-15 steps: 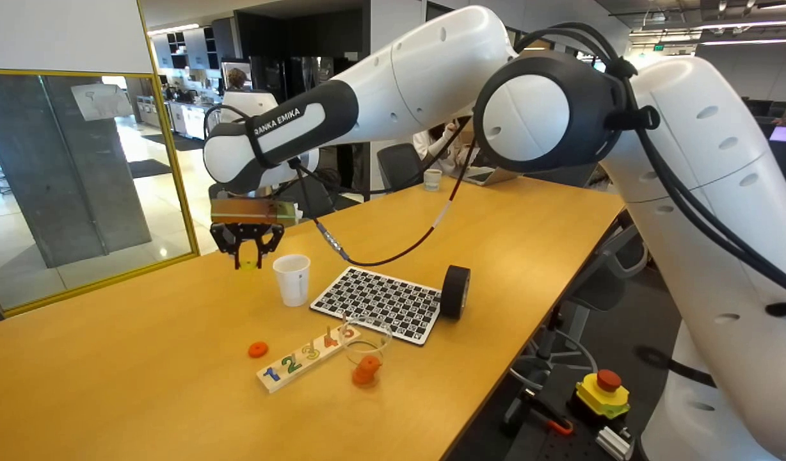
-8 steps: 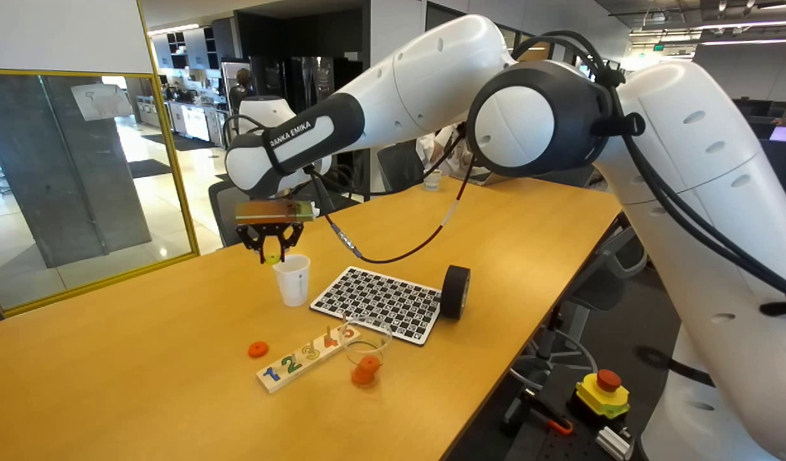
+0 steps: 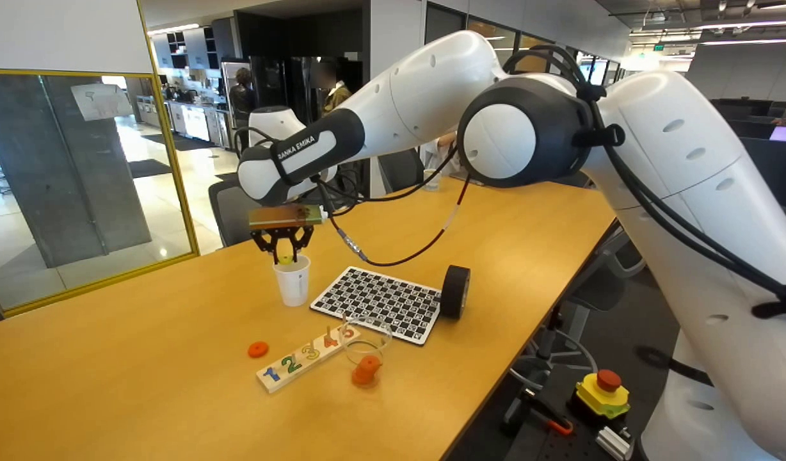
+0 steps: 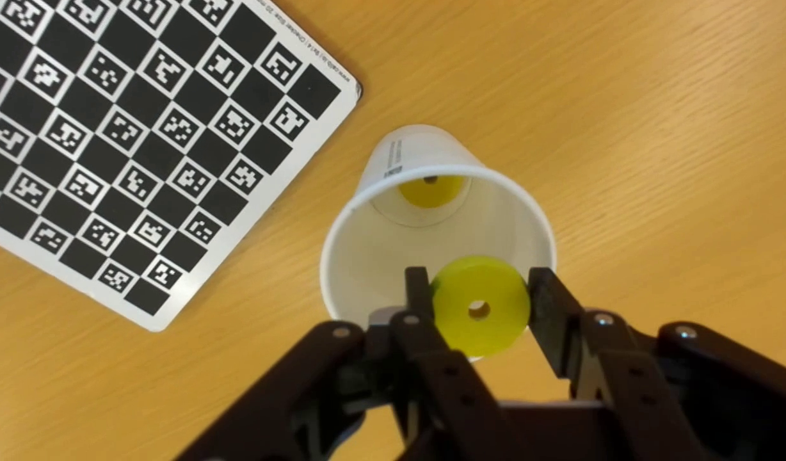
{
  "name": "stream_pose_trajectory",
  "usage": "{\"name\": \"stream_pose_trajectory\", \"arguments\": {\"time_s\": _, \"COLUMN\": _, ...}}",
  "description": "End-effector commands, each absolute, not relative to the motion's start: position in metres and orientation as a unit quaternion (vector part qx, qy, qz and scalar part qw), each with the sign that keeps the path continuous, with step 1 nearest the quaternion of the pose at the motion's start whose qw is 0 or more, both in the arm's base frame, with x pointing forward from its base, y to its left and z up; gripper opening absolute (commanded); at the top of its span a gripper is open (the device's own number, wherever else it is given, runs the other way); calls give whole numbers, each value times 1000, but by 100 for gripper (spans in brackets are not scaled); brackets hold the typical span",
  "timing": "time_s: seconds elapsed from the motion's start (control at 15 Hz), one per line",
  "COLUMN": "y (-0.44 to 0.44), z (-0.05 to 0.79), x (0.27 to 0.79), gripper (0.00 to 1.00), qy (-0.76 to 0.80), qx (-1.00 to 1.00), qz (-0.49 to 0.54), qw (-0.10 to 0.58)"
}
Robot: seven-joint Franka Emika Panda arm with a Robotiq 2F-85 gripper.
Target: Put the orange circle into the transparent cup and put the yellow circle into the white cup.
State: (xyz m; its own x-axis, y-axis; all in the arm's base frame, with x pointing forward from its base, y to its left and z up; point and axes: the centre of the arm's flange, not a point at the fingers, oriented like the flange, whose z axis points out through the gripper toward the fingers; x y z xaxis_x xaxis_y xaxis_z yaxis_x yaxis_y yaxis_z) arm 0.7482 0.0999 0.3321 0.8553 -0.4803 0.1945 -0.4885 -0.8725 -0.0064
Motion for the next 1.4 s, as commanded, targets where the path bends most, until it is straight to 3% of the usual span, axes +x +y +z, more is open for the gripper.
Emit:
{"name": "stream_pose_trajectory", "arguments": {"time_s": 0.0, "y": 98, "z": 345, "x": 754, "gripper": 57, "qy": -256, "qx": 961, "qz": 104, "qw": 23}}
{"name": "stream_pose_trajectory", "arguments": {"time_s": 0.07, "y": 98, "z": 345, "x": 753, "gripper": 69, "qy": -249, "qx": 963, "qz": 102, "qw": 29}}
{"name": "stream_pose_trajectory", "arguments": {"time_s": 0.33, "y": 105, "z": 356, "x": 748, "gripper": 99, "qy": -250, "qx": 961, "qz": 111, "qw": 34}}
{"name": "stream_pose_trajectory", "arguments": {"time_s": 0.8, "y": 192, "z": 398, "x": 705, "gripper": 100, "qy": -163, "qx": 979, "qz": 109, "qw": 56}}
{"name": "stream_pose_trajectory", "arguments": {"time_s": 1.33, "y": 265, "z": 339, "x": 661, "gripper": 100, "qy": -30, "qx": 998, "qz": 52, "qw": 15}}
